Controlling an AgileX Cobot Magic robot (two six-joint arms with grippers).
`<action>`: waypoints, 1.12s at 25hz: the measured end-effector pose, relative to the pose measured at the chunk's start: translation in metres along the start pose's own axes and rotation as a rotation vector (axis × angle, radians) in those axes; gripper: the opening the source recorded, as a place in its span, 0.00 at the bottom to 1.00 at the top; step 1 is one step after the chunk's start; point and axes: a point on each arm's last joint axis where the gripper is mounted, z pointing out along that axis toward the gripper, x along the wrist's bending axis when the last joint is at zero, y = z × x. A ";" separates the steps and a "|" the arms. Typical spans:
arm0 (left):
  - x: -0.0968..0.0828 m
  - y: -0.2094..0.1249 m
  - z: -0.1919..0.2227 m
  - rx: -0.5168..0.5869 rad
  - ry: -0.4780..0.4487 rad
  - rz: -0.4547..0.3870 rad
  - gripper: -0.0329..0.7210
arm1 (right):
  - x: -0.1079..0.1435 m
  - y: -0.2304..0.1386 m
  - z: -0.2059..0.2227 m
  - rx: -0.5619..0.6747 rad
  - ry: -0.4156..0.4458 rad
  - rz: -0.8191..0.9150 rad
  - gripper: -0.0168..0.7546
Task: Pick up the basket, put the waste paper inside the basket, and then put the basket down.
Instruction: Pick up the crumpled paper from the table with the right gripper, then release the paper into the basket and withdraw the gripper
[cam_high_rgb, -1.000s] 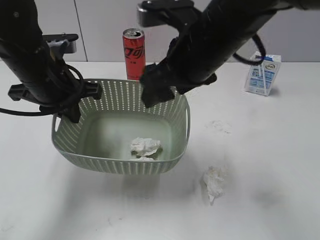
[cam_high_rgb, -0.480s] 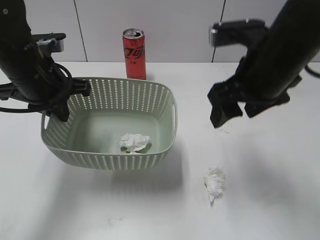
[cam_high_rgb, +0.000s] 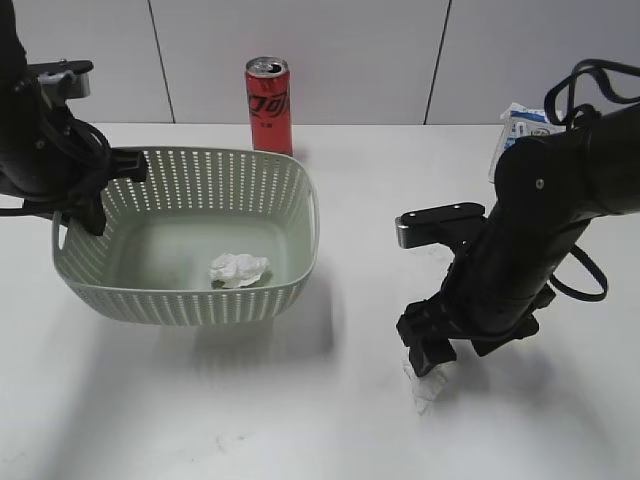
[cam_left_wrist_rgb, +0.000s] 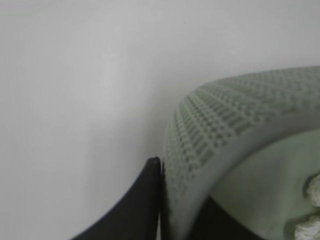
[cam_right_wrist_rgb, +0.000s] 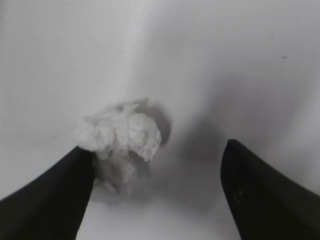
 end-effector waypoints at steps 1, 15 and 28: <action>0.000 0.000 0.000 -0.002 -0.001 0.000 0.08 | 0.000 0.000 0.003 0.005 0.000 -0.004 0.79; 0.000 0.001 0.000 -0.012 -0.003 0.000 0.08 | 0.001 0.002 0.004 -0.021 0.008 -0.033 0.05; -0.005 -0.001 0.000 -0.008 -0.015 0.005 0.08 | 0.051 0.041 -0.185 -0.542 0.305 -0.249 0.03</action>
